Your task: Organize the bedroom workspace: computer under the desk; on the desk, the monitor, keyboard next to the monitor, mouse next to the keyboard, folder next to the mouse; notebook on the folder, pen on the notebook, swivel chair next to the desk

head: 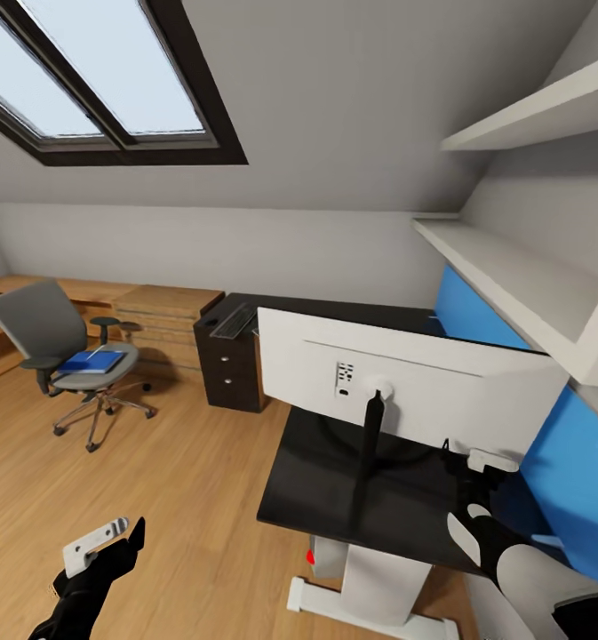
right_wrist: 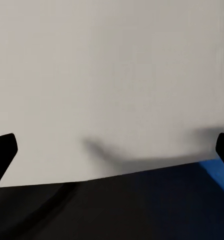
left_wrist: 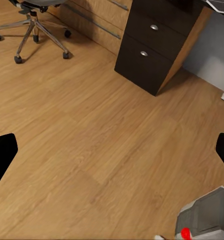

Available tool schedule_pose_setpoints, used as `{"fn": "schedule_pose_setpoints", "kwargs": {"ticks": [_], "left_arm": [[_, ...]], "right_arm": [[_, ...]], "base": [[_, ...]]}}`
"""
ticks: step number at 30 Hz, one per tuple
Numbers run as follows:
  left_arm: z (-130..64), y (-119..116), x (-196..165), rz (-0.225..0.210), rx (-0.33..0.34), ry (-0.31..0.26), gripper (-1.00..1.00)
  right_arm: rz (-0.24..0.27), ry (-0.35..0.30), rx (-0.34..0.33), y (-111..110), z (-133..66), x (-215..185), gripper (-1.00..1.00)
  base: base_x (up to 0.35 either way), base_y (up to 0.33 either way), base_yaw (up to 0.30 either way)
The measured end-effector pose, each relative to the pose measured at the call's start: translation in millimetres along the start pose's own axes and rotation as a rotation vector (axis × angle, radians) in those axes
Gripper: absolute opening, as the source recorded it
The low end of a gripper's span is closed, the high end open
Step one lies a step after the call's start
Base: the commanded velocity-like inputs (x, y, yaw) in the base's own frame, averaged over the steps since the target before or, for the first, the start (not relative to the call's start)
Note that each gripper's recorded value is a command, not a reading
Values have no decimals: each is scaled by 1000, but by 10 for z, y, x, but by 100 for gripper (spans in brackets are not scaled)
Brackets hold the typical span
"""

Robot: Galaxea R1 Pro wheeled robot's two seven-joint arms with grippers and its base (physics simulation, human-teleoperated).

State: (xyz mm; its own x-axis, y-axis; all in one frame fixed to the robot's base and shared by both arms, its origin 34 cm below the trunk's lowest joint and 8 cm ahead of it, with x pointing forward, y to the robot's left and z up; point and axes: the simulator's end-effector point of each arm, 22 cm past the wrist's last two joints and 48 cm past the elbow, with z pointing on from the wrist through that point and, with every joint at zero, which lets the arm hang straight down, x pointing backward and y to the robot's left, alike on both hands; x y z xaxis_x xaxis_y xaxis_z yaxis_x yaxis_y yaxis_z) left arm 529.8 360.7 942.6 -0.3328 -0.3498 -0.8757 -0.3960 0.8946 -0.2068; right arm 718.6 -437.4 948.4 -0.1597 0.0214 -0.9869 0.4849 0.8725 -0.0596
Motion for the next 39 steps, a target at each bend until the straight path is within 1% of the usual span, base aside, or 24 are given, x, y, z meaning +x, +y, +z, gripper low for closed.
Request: {"fn": "schedule_pose_setpoints", "kwargs": {"ticks": [5,22,29,31,32,33,34,35,36,37,38,39], "left_arm": [[-7,-1,-19,0,1,-5,100],[-8,2,-23,-1,1,-6,100],[3,41,-2,0,-6,-1,100],[24,142,122,5,-26,25,100],[49,351,352,7,-69,71,100],[54,458,458,7,-90,90,100],[54,663,619,7,-132,115,100],[50,869,737,14,-170,126,100],[48,969,781,21,-186,127,100],[46,1129,840,39,-207,120,100],[39,1261,925,63,-217,116,100],[33,1311,974,76,-217,114,100]], "right_arm": [[1,-4,-3,9,-6,-24,100],[2,-3,-4,13,-9,-24,100],[-3,-2,-8,23,-8,-18,100],[-3,-2,-7,22,-8,-18,100],[-2,-2,-8,23,-7,-18,100],[-2,-2,-8,23,-7,-18,100],[-3,-3,-9,26,-7,-19,100],[-4,-3,-9,27,-7,-19,100],[-3,-2,-10,27,-7,-18,100],[-3,-2,-10,28,-7,-19,100],[-2,-2,-10,29,-7,-19,100],[-3,-2,-11,29,-6,-19,100]], "base": [[57,-5,-111],[294,0,-4],[76,0,0],[10,0,0],[5,0,0],[3,0,0],[2,0,0],[2,0,0],[1,0,0],[0,0,0],[0,0,0],[15,0,0]]}}
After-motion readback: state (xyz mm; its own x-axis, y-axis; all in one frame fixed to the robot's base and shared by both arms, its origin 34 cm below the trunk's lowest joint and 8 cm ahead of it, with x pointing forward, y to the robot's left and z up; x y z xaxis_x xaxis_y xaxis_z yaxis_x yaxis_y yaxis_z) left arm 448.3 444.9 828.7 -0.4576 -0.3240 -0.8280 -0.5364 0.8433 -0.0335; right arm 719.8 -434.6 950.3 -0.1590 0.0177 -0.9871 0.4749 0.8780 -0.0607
